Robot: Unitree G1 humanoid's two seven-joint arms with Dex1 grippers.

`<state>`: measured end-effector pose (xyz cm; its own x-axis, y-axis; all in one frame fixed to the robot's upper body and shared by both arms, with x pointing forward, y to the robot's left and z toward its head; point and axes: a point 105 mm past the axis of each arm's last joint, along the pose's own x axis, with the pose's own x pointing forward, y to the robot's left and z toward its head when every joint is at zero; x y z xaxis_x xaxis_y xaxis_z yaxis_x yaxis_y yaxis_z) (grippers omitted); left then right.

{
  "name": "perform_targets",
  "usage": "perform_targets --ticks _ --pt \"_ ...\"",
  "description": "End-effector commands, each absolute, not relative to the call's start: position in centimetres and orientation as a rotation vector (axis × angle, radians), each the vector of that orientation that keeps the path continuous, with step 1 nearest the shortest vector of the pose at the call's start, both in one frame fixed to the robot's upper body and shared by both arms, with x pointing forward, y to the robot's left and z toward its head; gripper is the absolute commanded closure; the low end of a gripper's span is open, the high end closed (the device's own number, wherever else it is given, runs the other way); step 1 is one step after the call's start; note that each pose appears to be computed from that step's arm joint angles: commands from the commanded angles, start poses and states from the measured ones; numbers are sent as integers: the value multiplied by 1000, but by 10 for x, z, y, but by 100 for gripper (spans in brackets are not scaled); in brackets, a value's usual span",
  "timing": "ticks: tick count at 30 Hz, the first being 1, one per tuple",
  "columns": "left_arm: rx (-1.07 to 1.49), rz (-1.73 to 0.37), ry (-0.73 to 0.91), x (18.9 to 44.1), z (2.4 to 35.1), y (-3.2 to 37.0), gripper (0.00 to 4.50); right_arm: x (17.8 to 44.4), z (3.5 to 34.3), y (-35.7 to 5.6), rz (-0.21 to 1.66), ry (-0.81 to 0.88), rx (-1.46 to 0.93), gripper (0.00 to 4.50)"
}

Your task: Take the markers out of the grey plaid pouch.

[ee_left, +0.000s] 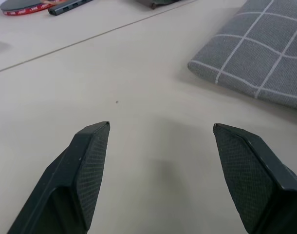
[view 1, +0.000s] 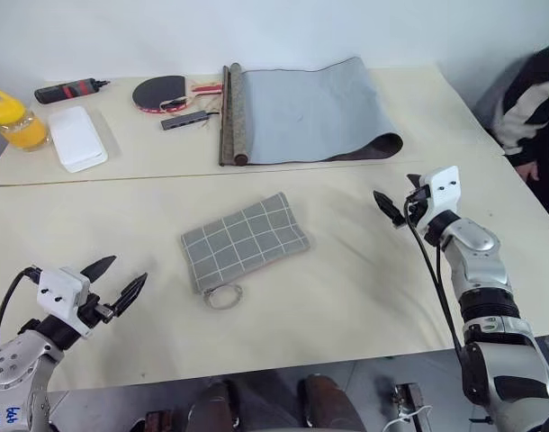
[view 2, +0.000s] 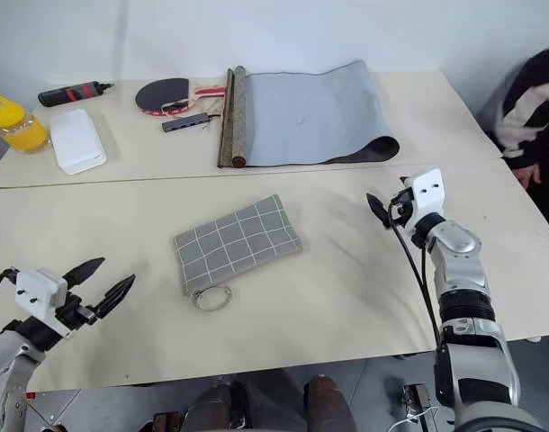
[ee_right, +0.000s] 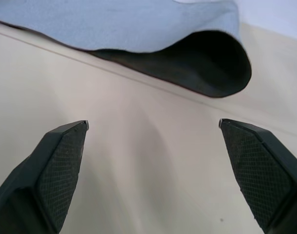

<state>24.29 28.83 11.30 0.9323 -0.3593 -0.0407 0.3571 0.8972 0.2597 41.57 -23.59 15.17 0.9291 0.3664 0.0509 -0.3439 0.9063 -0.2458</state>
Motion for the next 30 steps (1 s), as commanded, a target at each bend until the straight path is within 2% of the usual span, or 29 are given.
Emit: perform_targets --ticks 1,16,20,25,30 --pt "329 -388 -69 239 127 283 91 415 165 -233 385 -157 -253 0" --pt "352 -478 -121 249 129 269 91 401 176 -196 543 -202 -236 0" --pt "391 -497 -141 254 130 266 87 393 187 -170 632 -252 -179 91" --pt "502 -544 -174 254 128 259 87 364 191 -92 883 -291 -128 270" --pt "651 -587 -195 255 123 254 87 349 183 -45 963 -283 -171 444"
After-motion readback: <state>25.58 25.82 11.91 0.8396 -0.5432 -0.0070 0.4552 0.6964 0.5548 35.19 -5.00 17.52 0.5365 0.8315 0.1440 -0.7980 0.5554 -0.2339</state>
